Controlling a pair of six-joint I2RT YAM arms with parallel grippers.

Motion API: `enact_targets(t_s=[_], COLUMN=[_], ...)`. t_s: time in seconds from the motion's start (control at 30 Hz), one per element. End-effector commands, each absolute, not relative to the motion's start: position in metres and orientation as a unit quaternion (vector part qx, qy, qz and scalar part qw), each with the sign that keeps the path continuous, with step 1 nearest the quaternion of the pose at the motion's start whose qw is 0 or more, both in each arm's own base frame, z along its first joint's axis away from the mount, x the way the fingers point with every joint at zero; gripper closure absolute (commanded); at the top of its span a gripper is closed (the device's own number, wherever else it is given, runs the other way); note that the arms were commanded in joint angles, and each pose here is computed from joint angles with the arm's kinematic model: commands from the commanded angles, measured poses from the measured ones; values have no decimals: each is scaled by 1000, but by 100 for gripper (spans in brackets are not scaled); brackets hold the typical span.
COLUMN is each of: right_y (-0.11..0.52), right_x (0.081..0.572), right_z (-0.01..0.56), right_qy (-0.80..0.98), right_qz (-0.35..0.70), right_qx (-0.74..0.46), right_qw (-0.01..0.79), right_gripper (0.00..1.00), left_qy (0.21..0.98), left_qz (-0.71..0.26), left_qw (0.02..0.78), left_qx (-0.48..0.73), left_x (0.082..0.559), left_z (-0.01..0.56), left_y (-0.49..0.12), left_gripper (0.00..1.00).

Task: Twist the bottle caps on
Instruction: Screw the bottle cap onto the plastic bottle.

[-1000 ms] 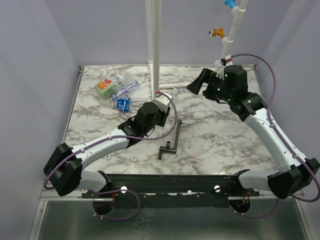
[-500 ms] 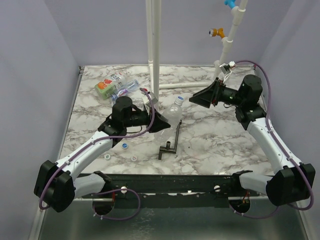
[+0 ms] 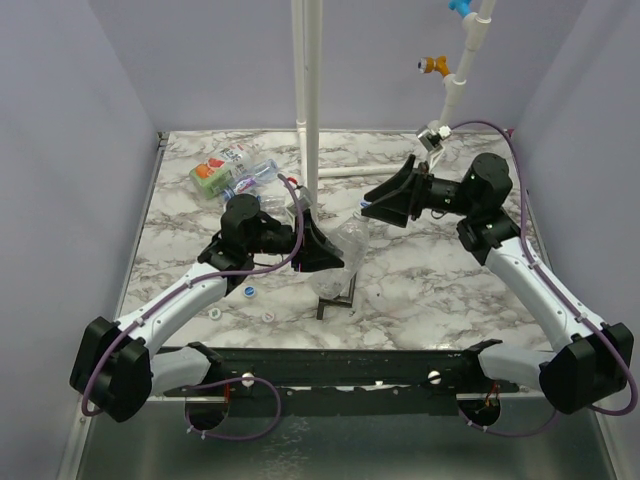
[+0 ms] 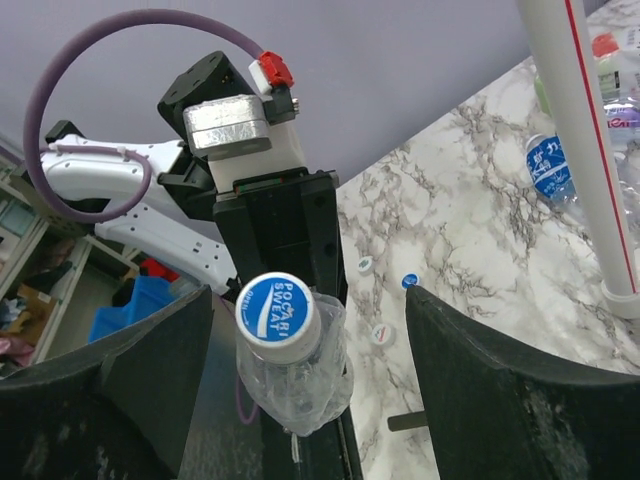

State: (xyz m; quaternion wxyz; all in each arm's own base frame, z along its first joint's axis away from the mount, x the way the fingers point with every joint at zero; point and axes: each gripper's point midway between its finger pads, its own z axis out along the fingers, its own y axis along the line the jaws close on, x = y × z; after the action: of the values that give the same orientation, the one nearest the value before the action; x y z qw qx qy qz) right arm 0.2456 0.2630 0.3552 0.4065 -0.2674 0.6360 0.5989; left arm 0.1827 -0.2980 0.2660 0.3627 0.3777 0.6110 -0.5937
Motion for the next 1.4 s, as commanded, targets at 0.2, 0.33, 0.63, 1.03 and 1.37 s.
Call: enact_targets(t_s=[0.2, 0.33, 0.63, 1.03, 1.37], right_y=[278, 279, 279, 255, 228], right_x=[241, 240, 242, 285, 309], right_z=[373, 371, 367, 310, 276], right_qy=[614, 617, 630, 781, 859], right_qz=[603, 603, 597, 466, 343], right_qx=[-288, -289, -278, -137, -5], right_qw=[420, 415, 412, 392, 381], right_gripper=[36, 45, 72, 91, 98], left_qy=[596, 600, 612, 753, 763], left_qz=[-611, -609, -602, -403, -218], left_qw=[354, 356, 365, 485, 581], left_qx=[381, 377, 360, 189, 181], left_x=[177, 179, 185, 272, 290], left_z=[266, 264, 259, 229, 257], left_y=[-298, -298, -298, -275, -292], left_gripper=[100, 100, 100, 100, 100])
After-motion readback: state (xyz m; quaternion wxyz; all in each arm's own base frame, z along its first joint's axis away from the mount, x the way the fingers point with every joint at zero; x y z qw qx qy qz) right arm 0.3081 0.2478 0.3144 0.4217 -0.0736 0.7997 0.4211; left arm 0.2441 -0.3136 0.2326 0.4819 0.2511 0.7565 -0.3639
